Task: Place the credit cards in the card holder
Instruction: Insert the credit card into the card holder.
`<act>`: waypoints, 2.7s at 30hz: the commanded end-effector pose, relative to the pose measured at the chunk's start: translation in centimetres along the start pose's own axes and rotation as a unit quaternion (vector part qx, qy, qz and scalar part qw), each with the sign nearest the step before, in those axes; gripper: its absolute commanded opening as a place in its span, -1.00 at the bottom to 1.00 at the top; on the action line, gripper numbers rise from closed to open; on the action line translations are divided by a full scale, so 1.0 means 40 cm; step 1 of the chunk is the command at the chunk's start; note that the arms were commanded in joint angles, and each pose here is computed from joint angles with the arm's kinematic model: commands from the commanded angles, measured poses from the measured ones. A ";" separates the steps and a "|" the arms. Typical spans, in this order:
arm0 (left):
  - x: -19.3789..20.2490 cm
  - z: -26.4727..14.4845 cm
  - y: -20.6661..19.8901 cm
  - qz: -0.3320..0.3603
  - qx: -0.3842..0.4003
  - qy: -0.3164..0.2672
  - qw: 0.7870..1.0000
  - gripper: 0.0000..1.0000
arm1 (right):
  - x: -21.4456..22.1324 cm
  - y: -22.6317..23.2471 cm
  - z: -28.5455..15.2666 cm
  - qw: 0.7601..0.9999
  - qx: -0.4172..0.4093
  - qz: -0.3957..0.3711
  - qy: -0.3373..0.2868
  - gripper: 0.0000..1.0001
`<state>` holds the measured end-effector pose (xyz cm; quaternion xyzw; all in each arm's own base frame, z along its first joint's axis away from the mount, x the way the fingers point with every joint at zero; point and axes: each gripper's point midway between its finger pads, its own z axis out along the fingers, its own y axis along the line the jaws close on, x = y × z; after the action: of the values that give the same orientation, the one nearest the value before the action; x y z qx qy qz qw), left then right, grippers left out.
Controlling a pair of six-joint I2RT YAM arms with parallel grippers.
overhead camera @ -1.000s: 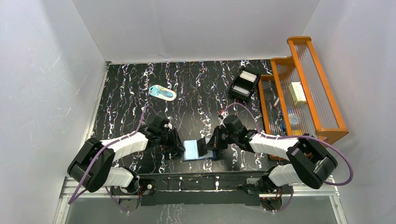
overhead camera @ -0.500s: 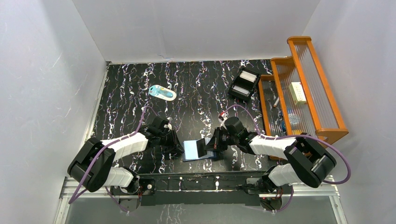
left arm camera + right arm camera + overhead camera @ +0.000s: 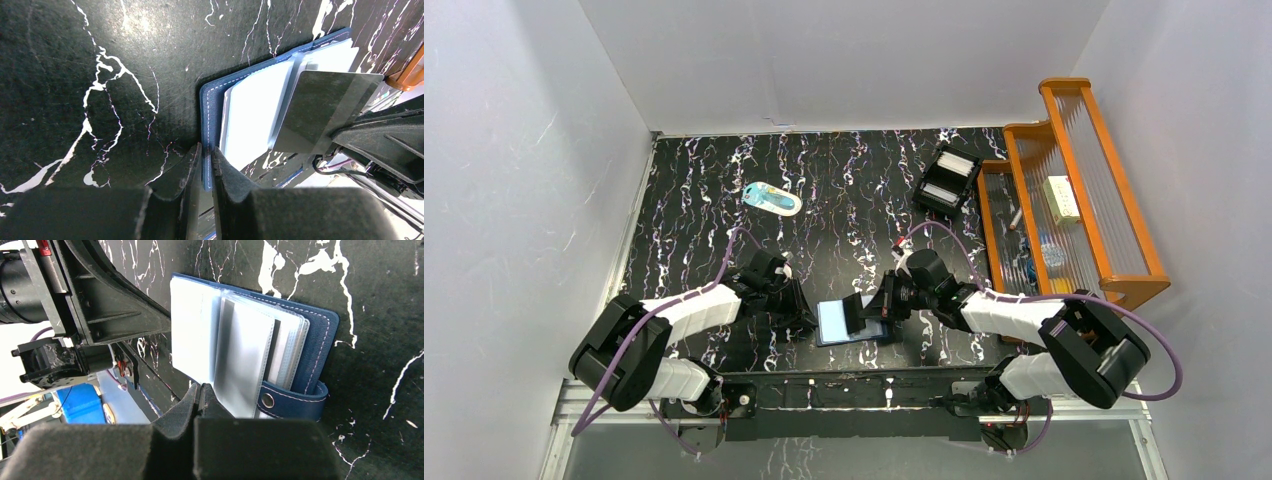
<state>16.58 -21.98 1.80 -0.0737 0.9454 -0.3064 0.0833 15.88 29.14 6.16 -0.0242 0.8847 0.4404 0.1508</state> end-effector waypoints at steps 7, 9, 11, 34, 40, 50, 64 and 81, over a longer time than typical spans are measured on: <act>0.021 0.003 0.020 -0.005 -0.009 0.014 1.000 -0.74 | 0.001 -0.013 0.019 1.000 -0.001 -0.016 0.002 -1.00; 0.021 0.003 0.020 -0.005 -0.009 0.015 1.000 -0.74 | 0.006 -0.020 0.023 1.000 0.002 -0.014 0.006 -1.00; 0.022 0.004 0.019 -0.004 -0.009 0.016 1.000 -0.74 | 0.011 -0.024 0.025 1.000 0.003 -0.012 0.010 -1.00; 0.025 0.007 0.022 -0.005 -0.010 0.020 1.000 -0.75 | 0.017 -0.028 0.042 0.999 -0.027 0.025 0.000 -1.00; 0.025 0.008 0.022 -0.006 -0.010 0.021 1.000 -0.74 | 0.022 -0.019 0.038 0.999 -0.035 0.042 0.004 -0.94; 0.023 0.008 0.017 -0.005 -0.008 0.021 1.000 -0.74 | 0.016 -0.076 0.036 0.997 0.072 0.013 0.040 -0.46; 0.024 0.006 0.020 -0.010 -0.006 0.017 1.000 -0.74 | -0.019 -0.059 0.028 0.994 0.098 -0.026 0.028 -0.19; 0.025 0.008 0.016 -0.012 0.000 0.016 1.000 -0.74 | 0.028 0.025 0.116 0.994 0.054 -0.065 0.071 -0.23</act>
<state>16.53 -22.47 1.79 -0.0757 0.9409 -0.3208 0.0783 15.86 32.40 3.69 -0.0880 0.9180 0.3690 0.1154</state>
